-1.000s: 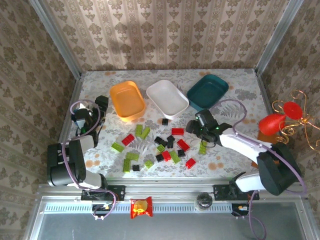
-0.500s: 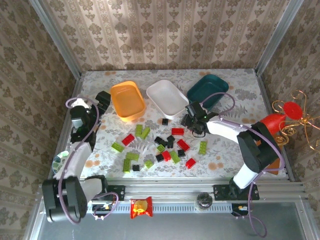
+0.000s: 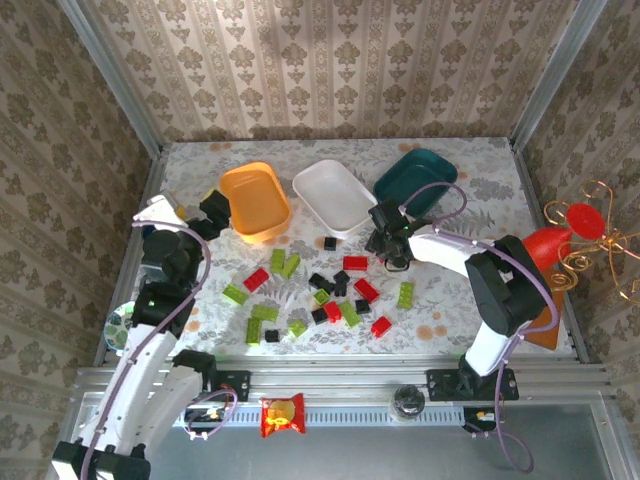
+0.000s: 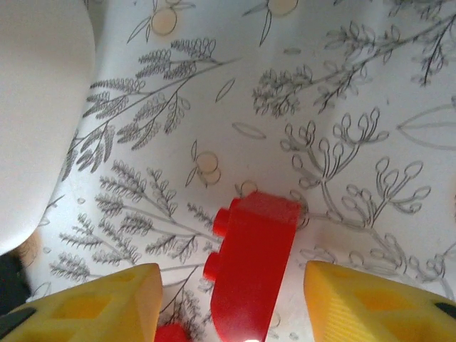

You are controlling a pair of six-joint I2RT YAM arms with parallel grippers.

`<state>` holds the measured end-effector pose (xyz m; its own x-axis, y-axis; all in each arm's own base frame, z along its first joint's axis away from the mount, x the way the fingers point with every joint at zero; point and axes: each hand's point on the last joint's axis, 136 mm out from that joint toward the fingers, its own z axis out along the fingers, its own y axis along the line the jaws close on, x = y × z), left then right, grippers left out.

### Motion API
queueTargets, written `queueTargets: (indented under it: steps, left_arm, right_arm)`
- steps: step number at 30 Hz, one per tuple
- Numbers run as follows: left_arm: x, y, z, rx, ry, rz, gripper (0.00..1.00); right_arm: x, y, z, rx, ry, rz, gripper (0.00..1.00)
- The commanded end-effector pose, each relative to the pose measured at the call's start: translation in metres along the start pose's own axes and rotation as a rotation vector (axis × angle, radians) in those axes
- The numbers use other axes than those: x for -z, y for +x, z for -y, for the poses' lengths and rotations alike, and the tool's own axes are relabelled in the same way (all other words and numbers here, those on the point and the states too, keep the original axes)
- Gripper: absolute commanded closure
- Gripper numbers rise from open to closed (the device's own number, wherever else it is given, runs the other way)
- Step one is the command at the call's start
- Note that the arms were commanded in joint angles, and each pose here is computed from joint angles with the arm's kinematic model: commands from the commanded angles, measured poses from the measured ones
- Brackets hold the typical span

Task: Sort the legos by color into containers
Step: Pick up the lego from the center of the table, then place the lego in the container.

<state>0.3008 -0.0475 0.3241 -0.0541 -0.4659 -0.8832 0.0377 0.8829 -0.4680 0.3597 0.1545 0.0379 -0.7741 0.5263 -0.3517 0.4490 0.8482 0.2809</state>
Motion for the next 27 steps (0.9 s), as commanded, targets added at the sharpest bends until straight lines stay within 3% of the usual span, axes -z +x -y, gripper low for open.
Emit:
queueTargets:
  steps: [1,8,11,14,20,23,27]
  left_arm:
    - [0.004,-0.007,-0.012,-0.113,-0.112,0.005,0.0]
    - [0.015,-0.019,-0.011,-0.215,-0.188,0.009,0.0]
    - [0.019,-0.024,0.015,-0.235,-0.044,0.012,0.0]
    - [0.031,-0.028,0.047,-0.259,0.156,0.06,0.0]
    - [0.042,-0.042,0.029,-0.104,0.064,0.076,0.0]
    - [0.046,-0.047,0.025,-0.045,0.045,0.057,0.0]
    - [0.053,-0.054,0.035,0.017,0.136,0.077,0.0]
  right_arm:
    - [-0.008,-0.007,0.011,0.017,0.075,0.017,0.5]
    - [-0.006,-0.015,0.001,0.08,0.033,0.037,0.75]
    - [0.014,-0.025,-0.011,0.105,-0.051,0.079,0.81]
    - [0.042,-0.042,-0.019,0.113,-0.111,0.149,0.84]
    - [0.076,-0.101,-0.003,0.021,-0.115,0.284,0.86]
    - [0.071,-0.131,0.002,-0.027,-0.105,0.29,0.86]
    - [0.052,-0.162,-0.003,-0.038,-0.088,0.272,0.85]
